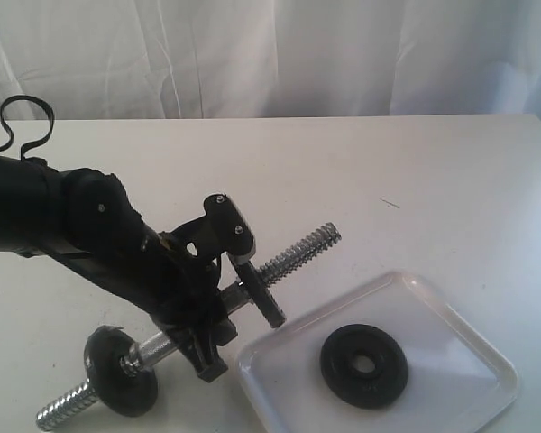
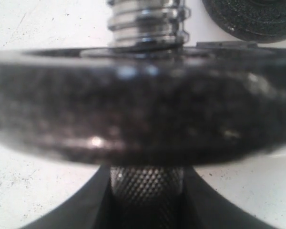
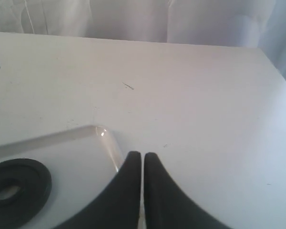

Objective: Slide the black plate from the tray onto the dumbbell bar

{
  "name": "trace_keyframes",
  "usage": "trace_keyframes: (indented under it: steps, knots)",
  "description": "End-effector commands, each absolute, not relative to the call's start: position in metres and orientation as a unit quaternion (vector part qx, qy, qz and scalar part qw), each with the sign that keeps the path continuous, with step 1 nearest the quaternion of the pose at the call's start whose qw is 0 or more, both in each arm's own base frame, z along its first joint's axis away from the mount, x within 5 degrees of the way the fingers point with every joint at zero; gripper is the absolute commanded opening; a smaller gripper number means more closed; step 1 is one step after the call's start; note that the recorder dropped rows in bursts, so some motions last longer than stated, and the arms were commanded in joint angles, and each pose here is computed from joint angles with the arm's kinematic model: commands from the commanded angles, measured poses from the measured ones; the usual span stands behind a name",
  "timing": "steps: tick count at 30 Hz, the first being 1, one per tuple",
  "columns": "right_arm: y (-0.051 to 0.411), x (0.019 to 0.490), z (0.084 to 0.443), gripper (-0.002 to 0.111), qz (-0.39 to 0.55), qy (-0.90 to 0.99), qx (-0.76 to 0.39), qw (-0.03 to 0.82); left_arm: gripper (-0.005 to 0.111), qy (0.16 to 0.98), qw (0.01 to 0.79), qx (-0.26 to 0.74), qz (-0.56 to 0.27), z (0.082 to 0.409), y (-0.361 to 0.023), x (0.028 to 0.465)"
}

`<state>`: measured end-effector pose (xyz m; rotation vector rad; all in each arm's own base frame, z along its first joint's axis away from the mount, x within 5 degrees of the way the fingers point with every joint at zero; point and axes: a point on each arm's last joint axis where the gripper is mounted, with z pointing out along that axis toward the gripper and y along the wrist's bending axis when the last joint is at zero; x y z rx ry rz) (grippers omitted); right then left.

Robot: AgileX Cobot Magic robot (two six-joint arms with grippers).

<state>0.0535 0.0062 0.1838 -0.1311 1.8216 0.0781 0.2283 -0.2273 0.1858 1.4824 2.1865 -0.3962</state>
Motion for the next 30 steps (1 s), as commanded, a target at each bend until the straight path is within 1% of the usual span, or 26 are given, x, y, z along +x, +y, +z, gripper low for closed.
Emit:
trace_keyframes:
  steps: [1,4,6,7,8,10,12,13,15,19,23,25,26,29,30]
  knots:
    - [0.004,0.054,0.183,0.003,-0.016,0.782,-0.098,0.615,0.000,0.798,0.278,0.507,-0.169,0.212,-0.231,0.229]
    - [0.004,0.054,0.183,0.003,-0.015,0.782,-0.097,0.615,0.000,0.797,0.282,0.507,-0.168,0.213,-0.230,0.227]
    - [0.004,0.054,0.187,0.003,-0.014,0.770,-0.097,0.631,0.000,0.794,0.291,0.507,-0.166,0.216,-0.227,0.225]
    - [0.005,0.055,0.189,0.003,0.005,0.763,-0.081,0.641,0.000,0.793,0.295,0.506,-0.165,0.217,-0.226,0.223]
    - [0.007,0.055,0.193,0.003,0.041,0.752,-0.051,0.656,0.000,0.793,0.299,0.505,-0.164,0.218,-0.224,0.221]
    - [0.009,0.056,0.201,0.003,0.146,0.722,0.042,0.675,0.000,0.792,0.307,0.502,-0.161,0.219,-0.220,0.218]
    - [0.009,0.056,0.208,0.003,0.249,0.683,0.138,0.673,0.000,0.792,0.315,0.499,-0.158,0.221,-0.217,0.216]
    - [0.009,0.056,0.211,0.003,0.287,0.663,0.175,0.669,0.000,0.792,0.317,0.498,-0.157,0.220,-0.216,0.215]
    - [0.008,0.056,0.214,0.003,0.322,0.640,0.207,0.666,0.000,0.792,0.319,0.497,-0.157,0.221,-0.214,0.213]
    - [0.007,0.056,0.214,0.003,0.348,0.629,0.233,0.655,0.000,0.792,0.316,0.498,-0.157,0.220,-0.213,0.212]
    - [0.009,0.056,0.210,0.003,0.353,0.644,0.240,0.635,0.000,0.792,0.317,0.498,-0.157,0.220,-0.213,0.212]
    - [0.010,0.056,0.209,0.000,0.375,0.643,0.263,0.614,0.000,0.792,0.317,0.498,-0.157,0.220,-0.213,0.212]
    - [0.010,0.055,0.210,0.000,0.375,0.644,0.260,0.614,0.000,0.792,0.317,0.499,-0.156,0.220,-0.213,0.212]
    - [0.012,0.048,0.241,0.000,0.360,0.646,0.198,0.644,0.000,0.791,0.317,0.500,-0.155,0.220,-0.213,0.212]
    - [0.014,0.044,0.256,0.000,0.350,0.650,0.168,0.653,0.000,0.791,0.318,0.500,-0.155,0.220,-0.213,0.212]
